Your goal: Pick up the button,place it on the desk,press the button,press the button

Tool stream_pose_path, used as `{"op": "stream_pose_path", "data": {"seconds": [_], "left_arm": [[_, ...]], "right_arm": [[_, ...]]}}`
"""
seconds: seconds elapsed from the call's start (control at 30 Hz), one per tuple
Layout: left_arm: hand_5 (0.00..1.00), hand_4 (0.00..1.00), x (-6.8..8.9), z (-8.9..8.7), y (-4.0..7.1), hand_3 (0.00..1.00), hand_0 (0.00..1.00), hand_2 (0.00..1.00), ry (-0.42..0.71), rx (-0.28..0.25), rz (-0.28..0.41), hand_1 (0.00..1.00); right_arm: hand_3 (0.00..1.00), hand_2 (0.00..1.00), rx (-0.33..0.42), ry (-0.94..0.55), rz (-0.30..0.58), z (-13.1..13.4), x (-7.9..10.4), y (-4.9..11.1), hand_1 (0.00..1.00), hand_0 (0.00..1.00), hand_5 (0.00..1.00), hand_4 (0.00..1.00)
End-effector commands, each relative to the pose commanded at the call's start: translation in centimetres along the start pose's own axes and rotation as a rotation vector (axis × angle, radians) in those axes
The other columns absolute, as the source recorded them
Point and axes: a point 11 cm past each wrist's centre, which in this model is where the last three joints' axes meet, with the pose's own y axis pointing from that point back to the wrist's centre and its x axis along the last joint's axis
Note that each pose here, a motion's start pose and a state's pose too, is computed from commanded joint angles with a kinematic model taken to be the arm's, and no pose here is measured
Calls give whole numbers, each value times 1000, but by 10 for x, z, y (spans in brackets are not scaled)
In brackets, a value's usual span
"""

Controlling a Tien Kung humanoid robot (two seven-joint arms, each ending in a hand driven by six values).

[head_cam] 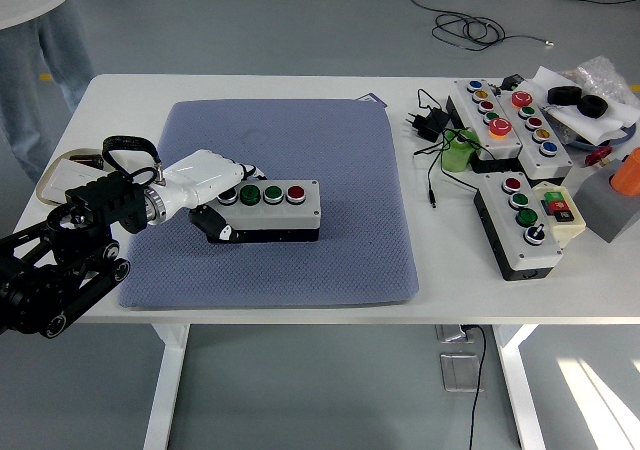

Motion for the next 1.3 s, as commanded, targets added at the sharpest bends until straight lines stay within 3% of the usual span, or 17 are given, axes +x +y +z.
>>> {"op": "stream_pose_path", "data": {"seconds": [0.1,0.13,0.3,0.33,0.5,0.53,0.7,0.73,0.9,0.93,1.1,1.13,1.3], "left_arm": [[2,583,-1,-1,0,676,473,595,2,5,-7,527],[2,607,-2,-1,0,780,570,776,2,6,-9,692],[2,607,-4,-1,1,780,570,776,14,9,-20,692],[2,630,-5,-1,1,846,630,826,16,10,-25,740],[2,630,-7,-2,3,846,630,826,38,17,-35,740],[7,686,-7,-2,3,913,718,866,41,17,-35,795],[7,686,-8,-2,5,913,718,866,82,21,-37,795],[151,808,-7,-2,6,998,764,898,96,20,-36,834],[151,808,-5,-2,8,998,764,898,144,16,-27,834],[286,975,-4,-2,8,998,803,923,154,17,-24,854],[286,975,-2,-4,10,998,803,923,195,23,-11,854],[418,998,-2,-4,10,998,851,949,199,22,-11,890],[418,998,4,-2,13,998,851,949,224,15,-6,890]], "right_arm": [[751,817,0,1,0,0,0,0,797,787,479,412],[751,817,0,1,0,0,0,0,797,787,479,412],[751,817,-3,1,1,1,0,0,797,787,479,412],[751,817,-5,1,1,2,0,0,797,787,479,412],[751,817,-8,4,4,4,1,0,797,787,479,412],[751,817,-8,4,4,4,1,0,797,787,479,412],[751,817,-11,6,5,5,2,-1,797,787,479,412],[751,817,-12,8,6,6,2,-1,797,787,479,412],[751,817,-15,9,7,7,2,-1,797,787,479,412],[751,817,-16,9,8,8,2,-1,797,787,479,412],[751,817,-19,12,9,9,3,-1,797,787,479,412],[751,817,-20,12,9,10,3,-1,797,787,479,412],[751,817,-18,7,8,9,2,-1,797,787,479,412]]}}
